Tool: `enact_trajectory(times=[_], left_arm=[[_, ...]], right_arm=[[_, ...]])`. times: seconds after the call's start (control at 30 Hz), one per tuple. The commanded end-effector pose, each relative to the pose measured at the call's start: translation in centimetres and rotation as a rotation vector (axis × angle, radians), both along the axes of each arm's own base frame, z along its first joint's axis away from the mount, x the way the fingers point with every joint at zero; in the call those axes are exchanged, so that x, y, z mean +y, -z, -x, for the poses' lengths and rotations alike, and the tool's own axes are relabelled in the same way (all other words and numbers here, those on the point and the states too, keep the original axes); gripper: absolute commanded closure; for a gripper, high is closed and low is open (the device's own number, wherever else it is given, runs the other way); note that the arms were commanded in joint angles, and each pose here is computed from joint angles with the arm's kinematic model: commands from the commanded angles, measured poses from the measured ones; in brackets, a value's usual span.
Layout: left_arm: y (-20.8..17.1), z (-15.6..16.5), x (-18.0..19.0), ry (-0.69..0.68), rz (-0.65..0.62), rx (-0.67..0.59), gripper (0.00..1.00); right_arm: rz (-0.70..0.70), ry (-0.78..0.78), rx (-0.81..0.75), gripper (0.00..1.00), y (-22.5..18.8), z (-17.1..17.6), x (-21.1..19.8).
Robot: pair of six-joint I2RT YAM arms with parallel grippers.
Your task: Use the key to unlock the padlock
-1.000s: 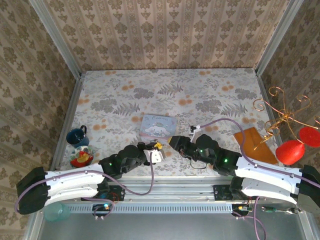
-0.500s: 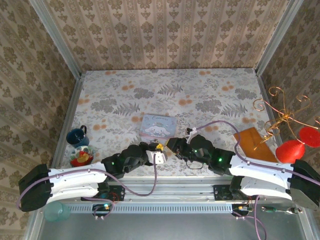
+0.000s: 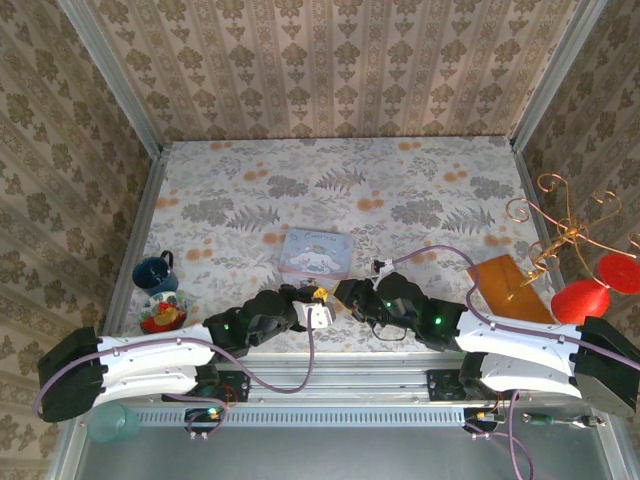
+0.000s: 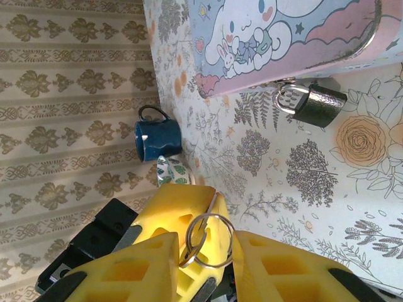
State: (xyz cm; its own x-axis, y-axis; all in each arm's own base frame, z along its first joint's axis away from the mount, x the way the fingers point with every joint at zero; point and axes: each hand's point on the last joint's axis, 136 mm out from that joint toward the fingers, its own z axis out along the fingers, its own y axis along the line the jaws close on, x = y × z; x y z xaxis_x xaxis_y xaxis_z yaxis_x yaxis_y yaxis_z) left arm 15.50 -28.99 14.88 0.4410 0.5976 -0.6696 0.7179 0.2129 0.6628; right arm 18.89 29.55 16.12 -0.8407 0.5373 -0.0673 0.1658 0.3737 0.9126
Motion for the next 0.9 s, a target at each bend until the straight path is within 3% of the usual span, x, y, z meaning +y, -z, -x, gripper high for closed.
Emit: enact_trajectory(times=[0.0, 0.23, 0.77, 0.87], left_arm=[[-1.5, 0.3, -0.8, 0.027, 0.035, -0.025, 1.0], [-1.0, 0.5, -1.1, 0.04, 0.022, -0.015, 1.0], [-1.2, 0.3, -1.0, 0.019, 0.031, -0.02, 1.0], [-2.0, 0.1, -0.6, -0.013, 0.084, 0.006, 0.86]], right_arm=[[0.01, 0.037, 0.0, 0.71, 0.4, -0.4, -0.4], [0.013, 0.037, -0.005, 0.74, 0.4, -0.5, -0.2], [0.025, 0.037, -0.001, 0.98, 1.1, -0.5, -0.2], [0.035, 0.035, -0.03, 1.0, 1.1, -0.7, -0.5]])
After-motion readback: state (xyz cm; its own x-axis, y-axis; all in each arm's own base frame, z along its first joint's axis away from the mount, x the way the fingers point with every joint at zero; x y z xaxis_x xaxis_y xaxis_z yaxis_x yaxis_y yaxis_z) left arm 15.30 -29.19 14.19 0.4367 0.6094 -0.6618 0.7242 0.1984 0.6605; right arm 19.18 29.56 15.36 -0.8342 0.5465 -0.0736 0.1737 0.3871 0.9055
